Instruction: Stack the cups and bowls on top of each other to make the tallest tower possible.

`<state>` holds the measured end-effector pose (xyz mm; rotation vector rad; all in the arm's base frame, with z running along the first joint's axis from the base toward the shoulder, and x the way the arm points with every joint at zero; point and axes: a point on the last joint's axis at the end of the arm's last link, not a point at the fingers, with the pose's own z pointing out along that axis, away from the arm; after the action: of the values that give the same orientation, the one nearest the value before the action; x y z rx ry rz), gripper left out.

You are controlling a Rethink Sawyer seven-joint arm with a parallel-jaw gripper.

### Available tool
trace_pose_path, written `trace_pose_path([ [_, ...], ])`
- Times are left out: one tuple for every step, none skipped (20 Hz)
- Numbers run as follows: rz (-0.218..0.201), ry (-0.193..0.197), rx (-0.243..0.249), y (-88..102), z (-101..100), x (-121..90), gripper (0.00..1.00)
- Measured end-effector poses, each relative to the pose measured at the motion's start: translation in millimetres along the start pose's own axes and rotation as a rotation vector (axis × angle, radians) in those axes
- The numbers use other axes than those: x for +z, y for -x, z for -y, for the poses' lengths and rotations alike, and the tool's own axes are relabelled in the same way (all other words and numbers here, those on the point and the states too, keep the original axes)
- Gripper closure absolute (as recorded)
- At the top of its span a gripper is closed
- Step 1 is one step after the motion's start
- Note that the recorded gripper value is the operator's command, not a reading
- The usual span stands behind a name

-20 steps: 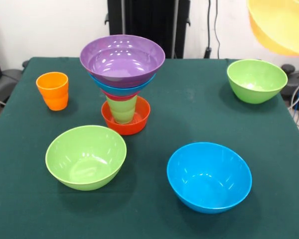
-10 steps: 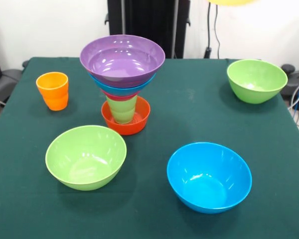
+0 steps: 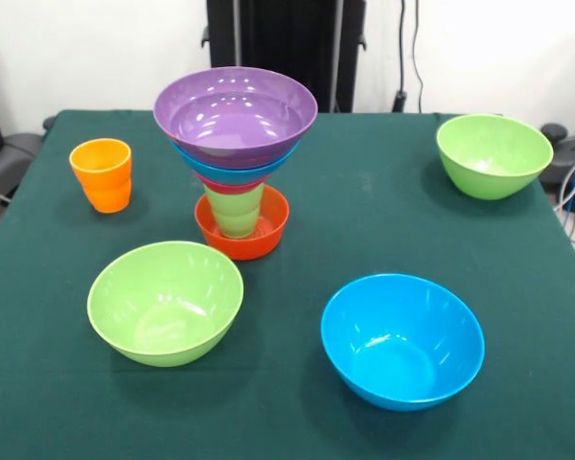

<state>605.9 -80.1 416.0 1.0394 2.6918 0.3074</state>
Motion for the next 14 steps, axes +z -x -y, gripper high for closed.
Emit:
trace_pose_path([
  [0.003,0.002,-0.012,0.0,1.8,0.5,1.00],
  [0.006,0.004,-0.028,-0.5,3.9,1.6,1.00],
  [0.012,0.004,-0.050,-1.6,6.3,3.8,1.00],
  [0.017,0.004,-0.074,-3.7,7.8,8.1,1.00],
  [0.020,0.003,-0.085,-5.1,8.2,11.8,1.00],
  [0.023,0.001,-0.091,-6.4,8.4,14.9,1.00],
  [0.025,0.000,-0.097,-7.8,8.5,18.0,1.00],
  [0.027,-0.002,-0.099,-8.9,8.7,20.4,1.00],
  [0.040,-0.005,-0.106,-12.0,9.5,28.2,1.00],
  [0.046,-0.007,-0.110,-13.2,10.1,31.8,1.00],
  [0.051,-0.008,-0.113,-13.9,10.4,34.5,1.00],
  [0.064,-0.011,-0.121,-15.2,11.5,40.9,1.00],
  [0.074,-0.014,-0.127,-16.1,12.3,45.9,1.00],
  [0.077,-0.016,-0.129,-16.5,12.8,47.9,1.00],
])
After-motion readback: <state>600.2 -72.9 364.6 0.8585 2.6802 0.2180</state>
